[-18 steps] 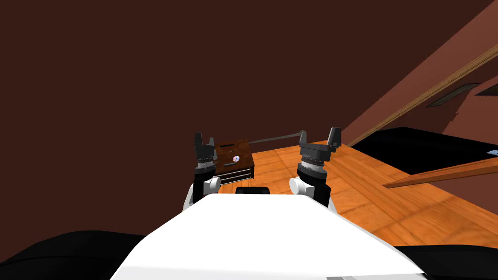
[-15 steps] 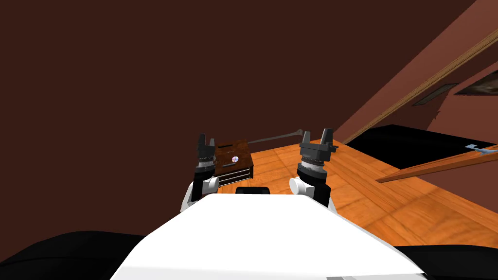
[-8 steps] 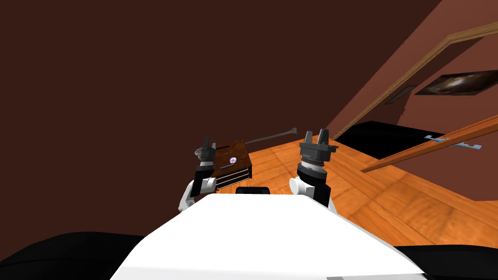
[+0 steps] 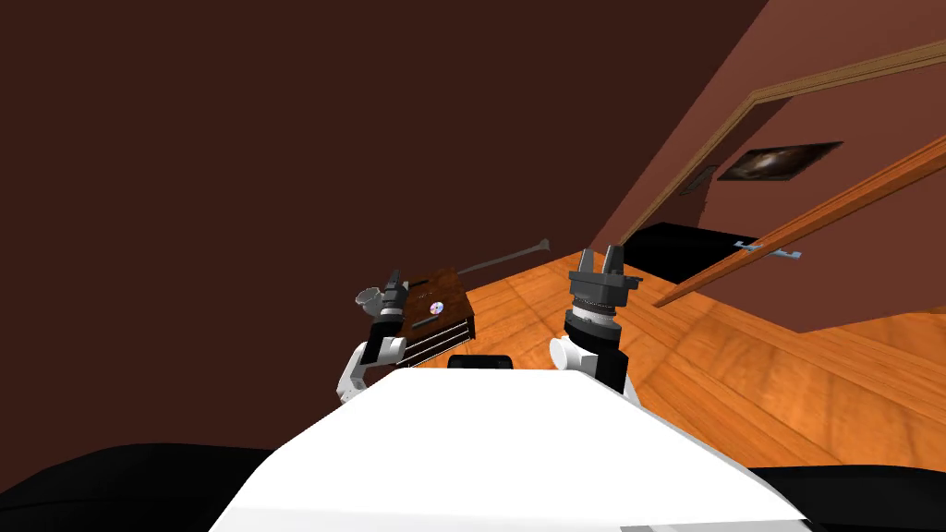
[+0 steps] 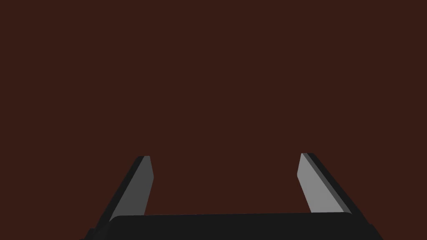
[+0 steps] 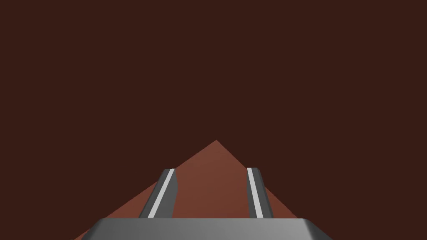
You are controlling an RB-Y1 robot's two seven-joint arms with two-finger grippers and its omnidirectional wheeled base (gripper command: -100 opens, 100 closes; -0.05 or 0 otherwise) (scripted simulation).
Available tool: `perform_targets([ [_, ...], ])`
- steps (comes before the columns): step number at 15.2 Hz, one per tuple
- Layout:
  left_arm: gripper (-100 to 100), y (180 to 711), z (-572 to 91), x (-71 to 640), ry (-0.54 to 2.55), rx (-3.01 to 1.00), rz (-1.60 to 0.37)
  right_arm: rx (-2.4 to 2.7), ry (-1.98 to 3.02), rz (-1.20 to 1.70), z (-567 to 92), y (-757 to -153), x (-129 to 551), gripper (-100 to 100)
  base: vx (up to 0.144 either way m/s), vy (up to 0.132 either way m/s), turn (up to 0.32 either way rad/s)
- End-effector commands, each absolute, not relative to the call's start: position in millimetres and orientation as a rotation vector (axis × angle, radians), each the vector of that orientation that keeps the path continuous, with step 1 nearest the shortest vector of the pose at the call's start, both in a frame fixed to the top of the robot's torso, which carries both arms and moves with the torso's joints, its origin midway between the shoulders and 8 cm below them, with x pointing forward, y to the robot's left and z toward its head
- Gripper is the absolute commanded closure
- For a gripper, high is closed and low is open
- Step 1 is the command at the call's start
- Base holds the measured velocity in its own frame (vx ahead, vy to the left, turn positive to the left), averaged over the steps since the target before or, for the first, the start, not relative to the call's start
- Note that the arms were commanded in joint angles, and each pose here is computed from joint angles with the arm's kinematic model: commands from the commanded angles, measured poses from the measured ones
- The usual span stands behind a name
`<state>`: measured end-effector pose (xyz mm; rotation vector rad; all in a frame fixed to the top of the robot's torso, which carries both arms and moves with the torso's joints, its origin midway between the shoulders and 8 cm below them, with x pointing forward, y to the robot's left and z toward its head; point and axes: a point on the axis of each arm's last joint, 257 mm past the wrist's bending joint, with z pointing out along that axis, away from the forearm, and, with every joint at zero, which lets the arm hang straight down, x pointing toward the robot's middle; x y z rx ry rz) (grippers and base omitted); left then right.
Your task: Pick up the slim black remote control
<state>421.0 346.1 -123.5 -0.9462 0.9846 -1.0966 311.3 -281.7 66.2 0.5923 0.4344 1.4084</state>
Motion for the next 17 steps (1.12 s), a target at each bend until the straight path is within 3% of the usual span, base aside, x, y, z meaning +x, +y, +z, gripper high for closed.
perform_targets([
  [1, -100, 358, -144, 427, 1.015, -1.005, -1.063, 0.592, 0.434, 1.408, 66, -282, 311, 0, -0.010, 0.034, -0.229],
  [10, -100, 410, -214, 431, 1.088, -1.210, -0.943, 0.592, 0.434, 1.408, 66, -282, 311, 0, -0.008, 0.026, -0.158],
  [17, -100, 478, -296, 416, 1.113, -1.492, -0.784, 0.592, 0.435, 1.408, 66, -282, 311, 0, -0.011, 0.036, -0.247],
])
